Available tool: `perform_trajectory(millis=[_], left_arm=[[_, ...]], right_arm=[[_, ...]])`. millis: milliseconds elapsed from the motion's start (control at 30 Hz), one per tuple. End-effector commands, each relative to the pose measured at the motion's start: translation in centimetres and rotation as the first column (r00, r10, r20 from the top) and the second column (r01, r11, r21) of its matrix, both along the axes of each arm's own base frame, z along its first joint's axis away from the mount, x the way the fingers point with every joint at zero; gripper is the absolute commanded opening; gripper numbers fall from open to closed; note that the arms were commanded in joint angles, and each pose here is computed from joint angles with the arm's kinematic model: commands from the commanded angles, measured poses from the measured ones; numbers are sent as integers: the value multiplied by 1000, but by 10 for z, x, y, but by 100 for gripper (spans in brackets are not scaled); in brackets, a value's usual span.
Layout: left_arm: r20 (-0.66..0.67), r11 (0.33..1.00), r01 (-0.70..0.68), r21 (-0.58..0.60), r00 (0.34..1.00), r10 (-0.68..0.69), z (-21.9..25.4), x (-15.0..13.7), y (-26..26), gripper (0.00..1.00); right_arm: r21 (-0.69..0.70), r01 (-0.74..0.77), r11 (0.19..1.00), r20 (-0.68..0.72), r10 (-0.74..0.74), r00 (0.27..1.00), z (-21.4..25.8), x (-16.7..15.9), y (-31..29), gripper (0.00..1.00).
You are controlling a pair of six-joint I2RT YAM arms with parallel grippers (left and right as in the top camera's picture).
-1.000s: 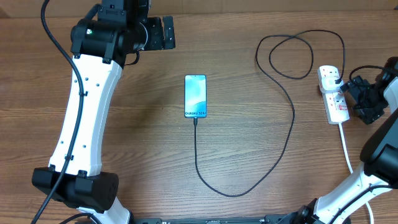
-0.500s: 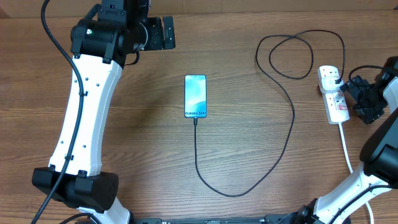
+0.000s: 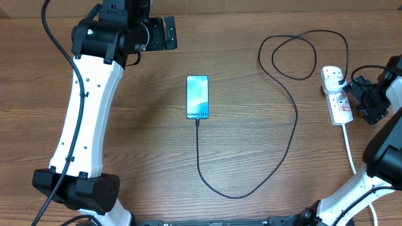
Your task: Plug charger to phone and switch on socket
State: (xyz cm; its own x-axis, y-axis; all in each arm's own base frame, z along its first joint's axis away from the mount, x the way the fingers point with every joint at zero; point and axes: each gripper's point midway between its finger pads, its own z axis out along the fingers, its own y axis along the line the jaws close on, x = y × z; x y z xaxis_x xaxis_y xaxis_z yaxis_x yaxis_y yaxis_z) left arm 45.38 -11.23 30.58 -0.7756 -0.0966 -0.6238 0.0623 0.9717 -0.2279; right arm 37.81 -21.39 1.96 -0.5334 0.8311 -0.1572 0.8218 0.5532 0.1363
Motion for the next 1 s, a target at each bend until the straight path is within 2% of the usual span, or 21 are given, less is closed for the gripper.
perform_trajectory(millis=[0, 967], left_arm=[[-1, 1000, -7, 1, 1000, 7, 0, -1, 0, 100], [-1, 1000, -7, 1, 1000, 7, 0, -1, 0, 100]], right_arm=[[82, -101, 992, -12, 102, 995, -14, 8, 38, 100], [81, -202, 976, 9, 202, 979, -13, 19, 58, 100]])
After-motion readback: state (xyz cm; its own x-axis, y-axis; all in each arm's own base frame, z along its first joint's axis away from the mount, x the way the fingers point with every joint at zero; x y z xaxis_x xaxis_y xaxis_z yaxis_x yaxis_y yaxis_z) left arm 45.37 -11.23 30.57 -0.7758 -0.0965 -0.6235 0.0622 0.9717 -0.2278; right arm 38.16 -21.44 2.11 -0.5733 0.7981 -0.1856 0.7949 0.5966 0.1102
